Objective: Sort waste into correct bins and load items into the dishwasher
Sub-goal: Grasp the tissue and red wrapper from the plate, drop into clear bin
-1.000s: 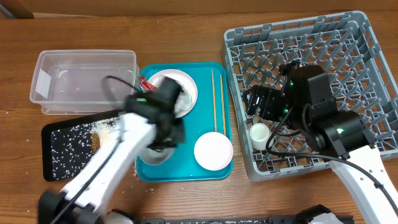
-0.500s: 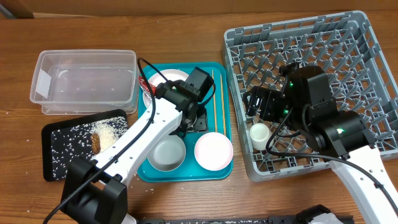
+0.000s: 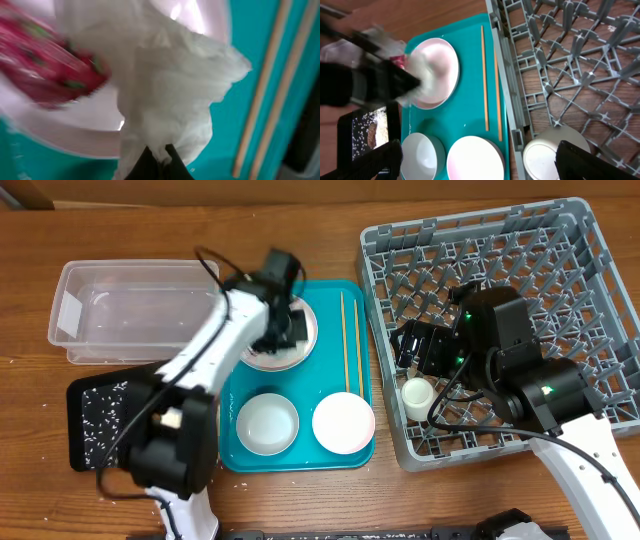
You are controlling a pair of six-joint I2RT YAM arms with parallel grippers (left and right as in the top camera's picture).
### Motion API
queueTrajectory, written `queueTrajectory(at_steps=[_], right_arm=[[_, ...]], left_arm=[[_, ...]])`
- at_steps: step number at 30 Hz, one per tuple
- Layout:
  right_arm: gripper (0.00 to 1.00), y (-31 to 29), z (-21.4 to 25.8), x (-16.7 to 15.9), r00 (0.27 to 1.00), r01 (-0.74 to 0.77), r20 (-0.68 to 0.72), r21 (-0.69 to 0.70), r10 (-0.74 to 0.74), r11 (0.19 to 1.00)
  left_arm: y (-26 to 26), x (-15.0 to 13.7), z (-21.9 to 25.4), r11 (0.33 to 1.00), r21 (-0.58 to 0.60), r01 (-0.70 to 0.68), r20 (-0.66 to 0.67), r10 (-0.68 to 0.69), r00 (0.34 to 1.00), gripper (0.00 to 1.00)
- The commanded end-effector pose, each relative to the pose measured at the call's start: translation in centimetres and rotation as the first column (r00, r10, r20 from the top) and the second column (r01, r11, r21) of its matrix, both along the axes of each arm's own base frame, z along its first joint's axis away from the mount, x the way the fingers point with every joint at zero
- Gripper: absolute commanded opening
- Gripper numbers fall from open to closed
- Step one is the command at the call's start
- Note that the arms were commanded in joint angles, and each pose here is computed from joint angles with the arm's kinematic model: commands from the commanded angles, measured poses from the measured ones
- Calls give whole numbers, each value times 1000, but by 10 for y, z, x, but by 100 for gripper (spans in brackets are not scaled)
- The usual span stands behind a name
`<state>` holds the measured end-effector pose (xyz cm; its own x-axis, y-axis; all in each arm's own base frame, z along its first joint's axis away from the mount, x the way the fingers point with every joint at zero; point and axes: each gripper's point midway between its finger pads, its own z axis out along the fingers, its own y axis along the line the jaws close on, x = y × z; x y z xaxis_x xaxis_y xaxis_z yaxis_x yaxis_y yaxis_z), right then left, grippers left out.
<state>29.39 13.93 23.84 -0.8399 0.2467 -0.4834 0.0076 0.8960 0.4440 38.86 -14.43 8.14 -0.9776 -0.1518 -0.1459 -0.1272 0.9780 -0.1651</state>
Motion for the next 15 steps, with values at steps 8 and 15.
queueTrajectory(at_steps=[8,15], right_arm=[[100,4,-7,4,1000,-9,-26,-10,8,1000],[100,5,-24,8,997,-10,-83,-30,8,999]], left_arm=[[191,29,71,853,43,-520,92,515,852,58],[73,14,5,926,261,-272,79,261,962,68]])
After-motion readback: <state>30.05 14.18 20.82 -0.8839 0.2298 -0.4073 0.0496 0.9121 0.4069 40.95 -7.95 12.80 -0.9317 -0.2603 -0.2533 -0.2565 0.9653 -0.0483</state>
